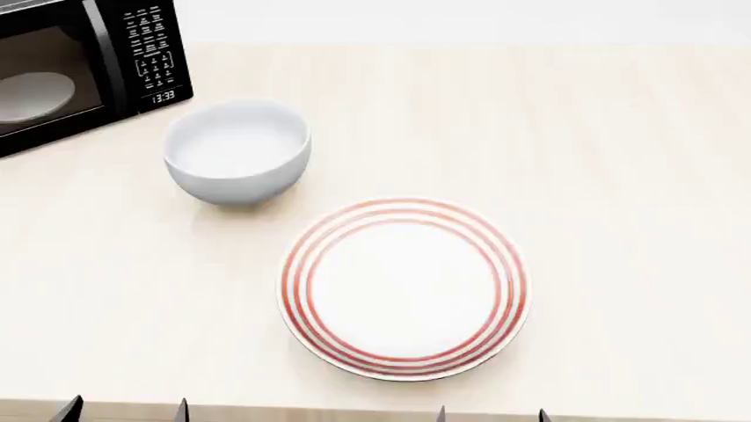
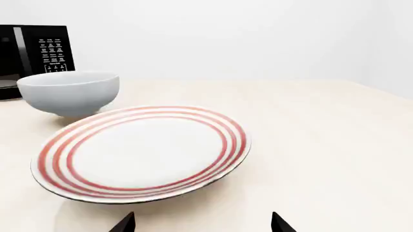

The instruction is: Open the microwave.

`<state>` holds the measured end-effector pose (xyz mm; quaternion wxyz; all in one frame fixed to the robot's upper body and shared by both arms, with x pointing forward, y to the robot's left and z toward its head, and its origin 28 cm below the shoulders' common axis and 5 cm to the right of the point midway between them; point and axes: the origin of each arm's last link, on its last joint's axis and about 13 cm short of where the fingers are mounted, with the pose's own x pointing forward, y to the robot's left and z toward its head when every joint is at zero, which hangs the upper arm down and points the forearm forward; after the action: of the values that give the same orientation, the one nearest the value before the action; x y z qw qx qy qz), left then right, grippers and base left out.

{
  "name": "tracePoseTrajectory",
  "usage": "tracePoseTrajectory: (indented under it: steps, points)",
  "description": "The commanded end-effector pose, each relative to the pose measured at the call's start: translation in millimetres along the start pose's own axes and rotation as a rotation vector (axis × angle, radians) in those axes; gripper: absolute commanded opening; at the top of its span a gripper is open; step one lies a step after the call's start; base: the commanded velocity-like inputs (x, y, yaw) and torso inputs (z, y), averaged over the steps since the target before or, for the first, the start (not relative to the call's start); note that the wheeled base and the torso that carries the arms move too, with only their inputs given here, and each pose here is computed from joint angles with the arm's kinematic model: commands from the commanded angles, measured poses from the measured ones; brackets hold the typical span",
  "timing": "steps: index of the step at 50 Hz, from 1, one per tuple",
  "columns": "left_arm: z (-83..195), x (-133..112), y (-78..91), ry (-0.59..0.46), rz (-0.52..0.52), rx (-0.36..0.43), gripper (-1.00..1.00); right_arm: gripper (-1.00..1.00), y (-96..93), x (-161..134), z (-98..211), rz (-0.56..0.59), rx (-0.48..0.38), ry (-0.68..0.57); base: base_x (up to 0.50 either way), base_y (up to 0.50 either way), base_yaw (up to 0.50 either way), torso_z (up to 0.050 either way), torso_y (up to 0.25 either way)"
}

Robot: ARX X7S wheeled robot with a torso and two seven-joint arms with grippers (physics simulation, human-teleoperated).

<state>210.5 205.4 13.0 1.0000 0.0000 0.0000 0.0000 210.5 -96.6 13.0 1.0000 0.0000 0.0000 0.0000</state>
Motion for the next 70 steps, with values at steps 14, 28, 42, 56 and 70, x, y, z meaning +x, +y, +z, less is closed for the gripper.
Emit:
tracePoseTrajectory:
  steps: [14, 28, 42, 56, 70]
  points:
    - [31.9, -25.5, -0.7, -0.100, 0.032, 0.026, 1.00, 1.00, 7.3, -18.0, 38.6, 0.029, -0.019, -0.117, 0.00, 0.00, 0.00, 0.000, 0.000]
    - [33.0, -26.0, -1.1, -0.106, 0.018, 0.011, 1.00, 1.00, 12.9, -18.3, 46.3, 0.062, -0.038, -0.137, 0.06, 0.18, 0.00, 0.000, 0.000]
    - [36.2, -28.3, 0.6, -0.113, 0.023, 0.016, 1.00, 1.00, 16.7, -17.0, 47.6, 0.088, -0.034, -0.132, 0.14, 0.46, 0.00, 0.000, 0.000]
    - [35.4, -27.6, 0.7, -0.117, 0.034, 0.018, 1.00, 1.00, 17.5, -16.7, 45.2, 0.100, -0.035, -0.127, 0.16, 0.50, 0.00, 0.000, 0.000]
    - [35.4, -28.2, 1.6, -0.113, 0.033, 0.019, 1.00, 1.00, 18.9, -15.0, 43.6, 0.118, -0.030, -0.119, 0.22, 0.50, 0.00, 0.000, 0.000]
